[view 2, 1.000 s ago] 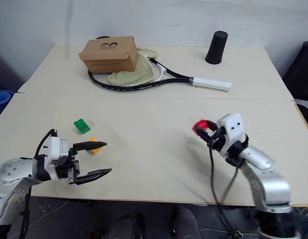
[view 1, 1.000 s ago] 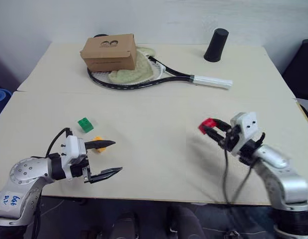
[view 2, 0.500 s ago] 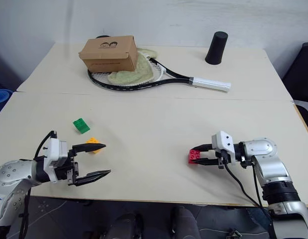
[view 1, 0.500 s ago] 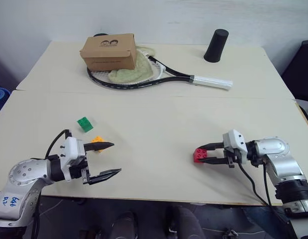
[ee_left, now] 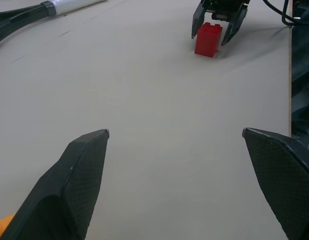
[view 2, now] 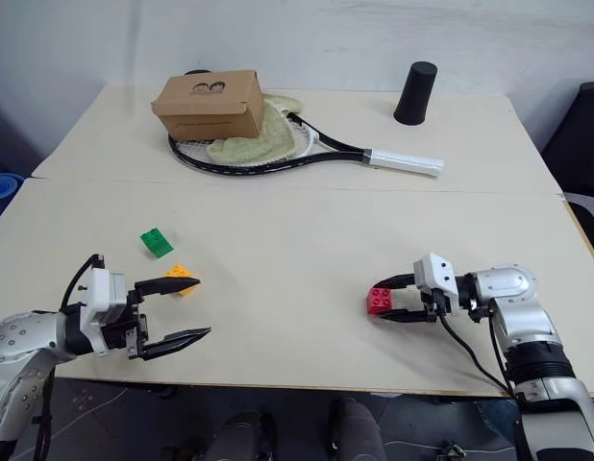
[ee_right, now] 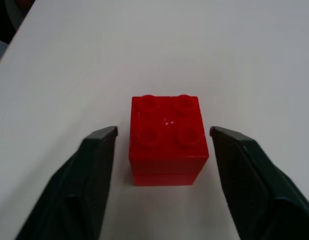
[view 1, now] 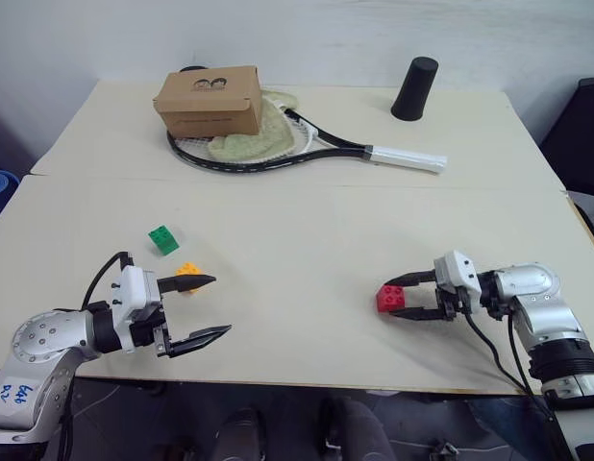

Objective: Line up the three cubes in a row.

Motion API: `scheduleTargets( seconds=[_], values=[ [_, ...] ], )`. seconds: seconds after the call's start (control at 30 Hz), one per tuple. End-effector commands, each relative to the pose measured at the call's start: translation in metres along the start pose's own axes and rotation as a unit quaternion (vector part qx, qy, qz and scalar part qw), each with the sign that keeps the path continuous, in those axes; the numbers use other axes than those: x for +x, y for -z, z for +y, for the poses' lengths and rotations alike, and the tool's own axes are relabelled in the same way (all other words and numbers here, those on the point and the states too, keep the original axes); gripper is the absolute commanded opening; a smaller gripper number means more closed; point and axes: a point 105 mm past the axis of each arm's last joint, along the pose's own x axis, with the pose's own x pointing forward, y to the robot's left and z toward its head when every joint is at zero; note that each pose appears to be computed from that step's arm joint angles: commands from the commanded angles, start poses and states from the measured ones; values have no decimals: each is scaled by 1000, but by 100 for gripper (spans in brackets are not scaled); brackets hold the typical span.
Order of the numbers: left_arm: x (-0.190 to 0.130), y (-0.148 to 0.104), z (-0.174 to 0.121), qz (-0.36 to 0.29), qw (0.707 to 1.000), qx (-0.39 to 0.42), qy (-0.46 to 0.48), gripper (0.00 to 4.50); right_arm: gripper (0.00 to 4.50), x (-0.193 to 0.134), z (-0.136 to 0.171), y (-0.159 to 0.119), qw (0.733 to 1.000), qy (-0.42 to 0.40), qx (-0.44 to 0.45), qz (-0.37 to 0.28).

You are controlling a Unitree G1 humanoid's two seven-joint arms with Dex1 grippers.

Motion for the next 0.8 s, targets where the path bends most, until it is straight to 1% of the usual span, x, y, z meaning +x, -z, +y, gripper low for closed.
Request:
scheduleTargets(
  seconds=[0.03,0.07,0.13,0.17,0.23,0.3,0.37,0.4,0.5,0.53,0.57,0.6,0.63,0.7,0.8],
  values=[
    [-5,-8,-1,-4,1000,19,-8,450,412,-12,-8,-21,998,38,-26,-38],
    [-9,-8,0,0,1000,24,-15,450,446,-20,-9,-29,997,49,-36,-45],
    [-18,-8,0,11,999,29,-30,450,446,-33,-6,-46,995,61,-51,-60],
    [-25,-8,1,16,999,27,-44,450,446,-38,2,-51,995,55,-54,-60],
    [-40,-3,2,29,997,20,-73,450,446,-45,12,-55,995,57,-54,-64],
    [-62,-1,10,11,989,-7,-144,450,446,-52,17,-56,993,85,-37,-77],
    [-87,5,18,1,976,-31,-216,450,446,-55,23,-57,987,109,-37,-108],
    [-93,8,20,2,972,-35,-231,450,446,-55,25,-58,985,114,-39,-120],
    [-133,34,23,29,948,-76,-307,450,446,-54,29,-65,966,158,-55,-195],
    [-147,43,26,31,936,-91,-338,450,446,-50,33,-64,963,165,-54,-204],
    [-156,48,27,31,929,-99,-356,450,446,-48,35,-63,963,168,-53,-206],
    [-168,55,31,29,916,-110,-386,450,446,-45,35,-62,959,180,-49,-215],
    [-176,60,34,26,906,-119,-405,450,446,-40,39,-64,959,160,-13,-234],
    [-183,65,37,22,899,-127,-419,450,446,-36,43,-67,957,131,31,-256],
    [-162,53,50,15,922,-101,-373,450,446,-35,38,-76,953,162,-29,-252]
  ],
)
